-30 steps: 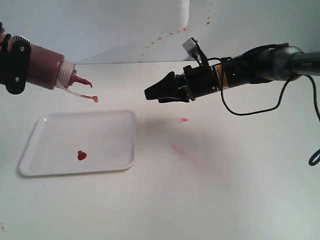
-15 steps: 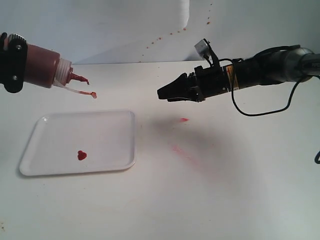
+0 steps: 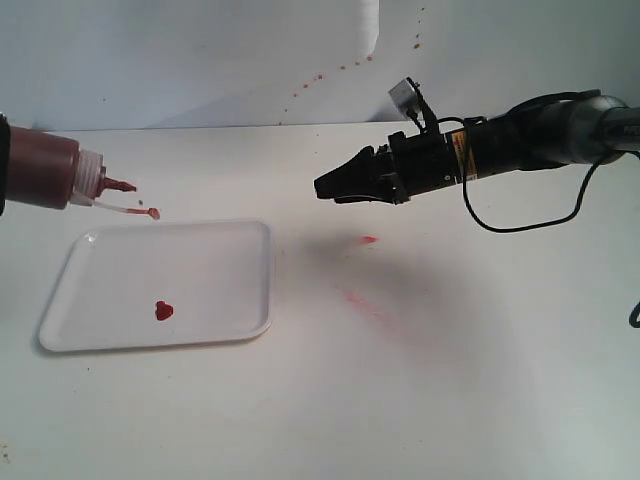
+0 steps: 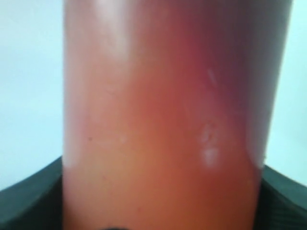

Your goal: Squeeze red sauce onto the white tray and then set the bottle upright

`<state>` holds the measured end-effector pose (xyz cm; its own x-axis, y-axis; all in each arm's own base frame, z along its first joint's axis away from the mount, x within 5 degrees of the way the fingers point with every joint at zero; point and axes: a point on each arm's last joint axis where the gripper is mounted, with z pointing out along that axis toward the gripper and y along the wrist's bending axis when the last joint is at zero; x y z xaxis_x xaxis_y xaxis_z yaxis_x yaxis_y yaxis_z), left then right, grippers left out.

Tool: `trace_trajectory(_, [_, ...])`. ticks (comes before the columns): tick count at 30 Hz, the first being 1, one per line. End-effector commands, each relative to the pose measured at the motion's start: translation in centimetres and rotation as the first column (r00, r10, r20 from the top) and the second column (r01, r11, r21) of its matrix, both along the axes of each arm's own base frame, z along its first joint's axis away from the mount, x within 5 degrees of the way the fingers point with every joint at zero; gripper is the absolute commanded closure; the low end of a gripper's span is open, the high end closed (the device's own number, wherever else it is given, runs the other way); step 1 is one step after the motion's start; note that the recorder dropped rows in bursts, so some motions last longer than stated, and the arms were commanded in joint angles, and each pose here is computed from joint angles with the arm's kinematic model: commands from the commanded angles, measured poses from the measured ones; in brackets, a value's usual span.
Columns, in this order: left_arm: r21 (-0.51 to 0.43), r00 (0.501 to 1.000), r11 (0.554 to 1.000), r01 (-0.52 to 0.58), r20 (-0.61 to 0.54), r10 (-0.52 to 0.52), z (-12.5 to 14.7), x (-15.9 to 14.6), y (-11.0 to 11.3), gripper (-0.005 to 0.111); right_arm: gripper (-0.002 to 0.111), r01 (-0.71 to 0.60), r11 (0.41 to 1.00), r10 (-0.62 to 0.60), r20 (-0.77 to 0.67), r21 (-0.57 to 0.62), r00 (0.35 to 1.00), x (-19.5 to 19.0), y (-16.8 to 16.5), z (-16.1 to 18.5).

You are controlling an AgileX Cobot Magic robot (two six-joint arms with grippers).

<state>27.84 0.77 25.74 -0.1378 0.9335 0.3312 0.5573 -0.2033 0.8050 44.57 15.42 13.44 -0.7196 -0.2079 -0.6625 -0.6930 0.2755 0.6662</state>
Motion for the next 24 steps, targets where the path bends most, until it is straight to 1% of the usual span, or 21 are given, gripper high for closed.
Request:
trace_trajectory(1, [-0.003,1.0,1.0,0.018,-0.011,-0.018,-0.5,-0.9,0.0,0.107,0.04,-0.001,1.0,0.001,0.011,0.013,1.0,0.0,-0.2,0.4])
trace_trajectory(4, [-0.015,0.999,0.999,0.032,-0.024,-0.032,-1.0,-1.1,-0.2,0.107,0.04,-0.001,1.0,0.001,0.011,0.013,1.0,0.0,-0.2,0.4])
trace_trajectory(6, [-0.041,0.999,0.999,0.025,-0.019,-0.026,-1.0,-1.1,-0.2,0.107,0.04,-0.001,1.0,0.001,0.011,0.013,1.0,0.0,-0.2,0.4])
trace_trajectory(12, [-0.203,0.999,0.979,0.011,0.049,-0.001,-0.3,-1.4,-0.8,0.107,0.04,-0.001,1.0,0.001,0.011,0.013,1.0,0.0,-0.2,0.4])
trace_trajectory(14, [-0.282,0.997,0.959,-0.004,0.075,0.026,0.0,-1.5,-1.0,0.107,0.04,-0.001,1.0,0.001,0.011,0.013,1.0,0.0,-0.2,0.4])
trace_trajectory(16, [-0.373,0.994,0.928,-0.011,0.093,0.049,0.1,-1.5,-1.3,0.107,0.04,-0.004,1.0,0.003,0.028,0.017,1.0,0.0,-0.1,0.4])
trace_trajectory(17, [-0.426,0.994,0.905,0.001,0.1,0.046,0.2,-1.5,-1.6,0.107,0.04,-0.004,1.0,0.003,0.04,0.022,0.999,0.0,-0.1,0.5])
trace_trajectory(18, [-0.484,0.994,0.875,0.018,0.106,0.038,0.3,-1.6,-2.0,0.107,0.04,-0.007,0.999,0.005,0.059,0.032,0.998,0.1,0.0,0.6])
trace_trajectory(20, [-0.569,0.994,0.821,0.048,0.112,0.019,0.4,-1.5,-2.7,0.107,0.04,-0.015,0.999,0.012,0.087,0.04,0.996,0.0,0.3,0.7])
trace_trajectory(21, [-0.607,0.994,0.793,0.056,0.112,0.016,0.4,-1.5,-2.9,0.107,0.04,-0.027,0.999,0.023,0.103,0.039,0.994,-0.1,0.6,0.7])
trace_trajectory(24, [-0.685,0.994,0.726,0.061,0.108,0.019,0.5,-1.5,-3.4,0.107,0.04,-0.063,0.997,0.057,0.134,0.036,0.989,-0.5,1.7,0.7])
